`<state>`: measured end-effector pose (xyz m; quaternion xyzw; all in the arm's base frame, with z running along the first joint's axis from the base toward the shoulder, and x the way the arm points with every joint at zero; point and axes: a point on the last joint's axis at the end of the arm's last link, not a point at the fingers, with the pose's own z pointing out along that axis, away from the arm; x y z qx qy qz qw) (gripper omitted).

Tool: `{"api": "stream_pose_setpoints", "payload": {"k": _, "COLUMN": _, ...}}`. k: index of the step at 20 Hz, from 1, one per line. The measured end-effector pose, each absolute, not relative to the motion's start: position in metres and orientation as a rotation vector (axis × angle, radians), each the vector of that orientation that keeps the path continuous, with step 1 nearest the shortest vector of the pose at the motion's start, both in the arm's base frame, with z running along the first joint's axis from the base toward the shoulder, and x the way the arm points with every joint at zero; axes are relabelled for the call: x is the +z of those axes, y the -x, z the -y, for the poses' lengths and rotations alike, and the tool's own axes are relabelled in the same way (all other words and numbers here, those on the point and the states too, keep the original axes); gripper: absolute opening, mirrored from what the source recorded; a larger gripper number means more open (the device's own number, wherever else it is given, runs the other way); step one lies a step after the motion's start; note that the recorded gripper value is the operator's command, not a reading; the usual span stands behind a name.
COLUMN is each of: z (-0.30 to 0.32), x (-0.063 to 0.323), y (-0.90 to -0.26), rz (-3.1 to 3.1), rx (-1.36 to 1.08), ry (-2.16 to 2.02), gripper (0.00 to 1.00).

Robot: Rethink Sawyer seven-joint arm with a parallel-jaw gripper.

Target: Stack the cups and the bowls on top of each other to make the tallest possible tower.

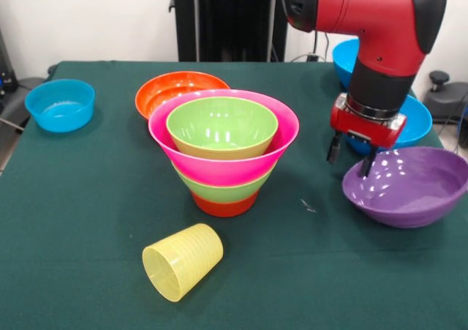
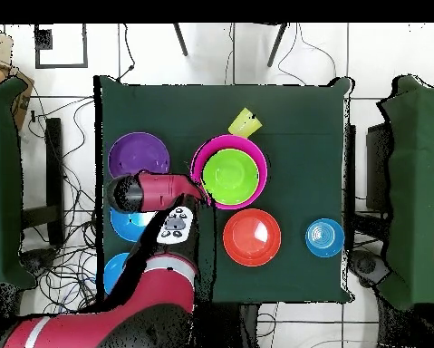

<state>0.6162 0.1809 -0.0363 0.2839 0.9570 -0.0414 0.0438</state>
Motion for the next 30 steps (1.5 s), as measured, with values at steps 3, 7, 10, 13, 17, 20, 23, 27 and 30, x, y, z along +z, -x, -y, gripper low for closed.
{"api": "stream_pose_setpoints", "payload": {"k": 3, "z": -0.18, "x": -0.044, "y": -0.613, "rz": -2.927, "rx": -0.131, "ry": -0.867, "gripper": 1.0}}
{"api": "stream_pose_setpoints", "payload": {"k": 7, "z": -0.18, "x": -0.05, "y": -0.609, "rz": -2.936, "rx": -0.137, "ry": -0.866, "gripper": 1.0}}
{"api": "stream_pose_setpoints", "payload": {"k": 10, "z": -0.181, "x": -0.05, "y": -0.609, "rz": -2.936, "rx": -0.137, "ry": -0.865, "gripper": 1.0}}
{"api": "stream_pose_setpoints", "payload": {"k": 13, "z": -0.179, "x": -0.047, "y": -0.612, "rz": -2.931, "rx": -0.129, "ry": -0.871, "gripper": 1.0}}
{"api": "stream_pose_setpoints", "payload": {"k": 17, "z": -0.176, "x": -0.037, "y": -0.622, "rz": -2.915, "rx": -0.091, "ry": -0.897, "gripper": 1.0}}
{"api": "stream_pose_setpoints", "payload": {"k": 20, "z": -0.176, "x": -0.027, "y": -0.629, "rz": -2.899, "rx": -0.078, "ry": -0.896, "gripper": 1.0}}
{"api": "stream_pose_setpoints", "payload": {"k": 23, "z": -0.179, "x": -0.017, "y": -0.633, "rz": -2.888, "rx": -0.068, "ry": -0.889, "gripper": 1.0}}
{"api": "stream_pose_setpoints", "payload": {"k": 27, "z": -0.182, "x": 0.001, "y": -0.643, "rz": -2.874, "rx": -0.031, "ry": -0.895, "gripper": 1.0}}
{"api": "stream_pose_setpoints", "payload": {"k": 30, "z": -0.184, "x": 0.019, "y": -0.653, "rz": -2.853, "rx": 0.021, "ry": -0.91, "gripper": 1.0}}
